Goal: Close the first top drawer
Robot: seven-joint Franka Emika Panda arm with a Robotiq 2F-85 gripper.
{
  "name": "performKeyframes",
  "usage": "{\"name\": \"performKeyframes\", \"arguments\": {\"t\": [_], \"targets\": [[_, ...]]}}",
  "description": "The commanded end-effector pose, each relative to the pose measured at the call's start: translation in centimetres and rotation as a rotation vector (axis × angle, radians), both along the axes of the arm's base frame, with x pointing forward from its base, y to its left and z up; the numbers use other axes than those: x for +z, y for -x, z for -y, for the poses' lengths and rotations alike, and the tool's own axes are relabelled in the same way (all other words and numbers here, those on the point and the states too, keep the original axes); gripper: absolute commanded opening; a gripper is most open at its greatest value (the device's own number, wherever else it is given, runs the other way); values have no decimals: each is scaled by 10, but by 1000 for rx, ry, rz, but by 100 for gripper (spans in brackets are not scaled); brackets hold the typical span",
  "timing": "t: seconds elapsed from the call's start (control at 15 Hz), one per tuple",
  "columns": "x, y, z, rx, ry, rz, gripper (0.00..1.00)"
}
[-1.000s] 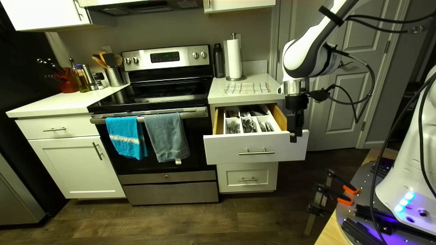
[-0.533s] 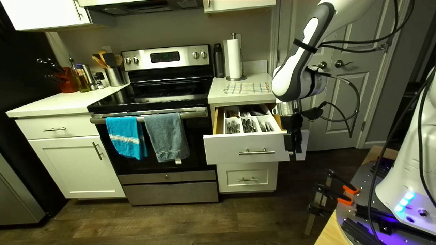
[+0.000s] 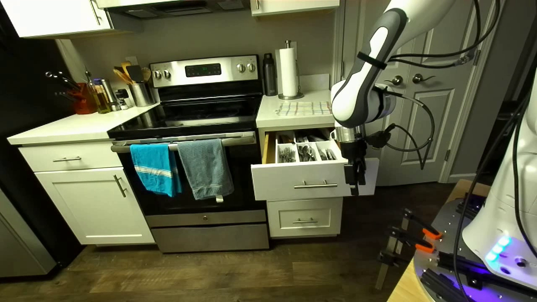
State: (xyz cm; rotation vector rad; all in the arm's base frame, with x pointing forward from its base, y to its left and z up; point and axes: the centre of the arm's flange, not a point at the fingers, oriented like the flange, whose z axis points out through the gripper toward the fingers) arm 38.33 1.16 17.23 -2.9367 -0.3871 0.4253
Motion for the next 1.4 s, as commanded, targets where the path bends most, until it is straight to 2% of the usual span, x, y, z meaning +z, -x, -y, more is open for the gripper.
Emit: {"name": "performKeyframes", "arguments": {"t": [0.0,0.53,0.8,1.0,1.13,1.33], "targets": [[3,-10,16,-20,-4,33,100],[29,-51,98,-116,-57,131,100],[44,-65,128,-149,-26,212,100],[48,-68,127,-148,11,268,100],[44,-68,121,-142,21,273,100],[29,-64,105,-121,-9,211,100]]}}
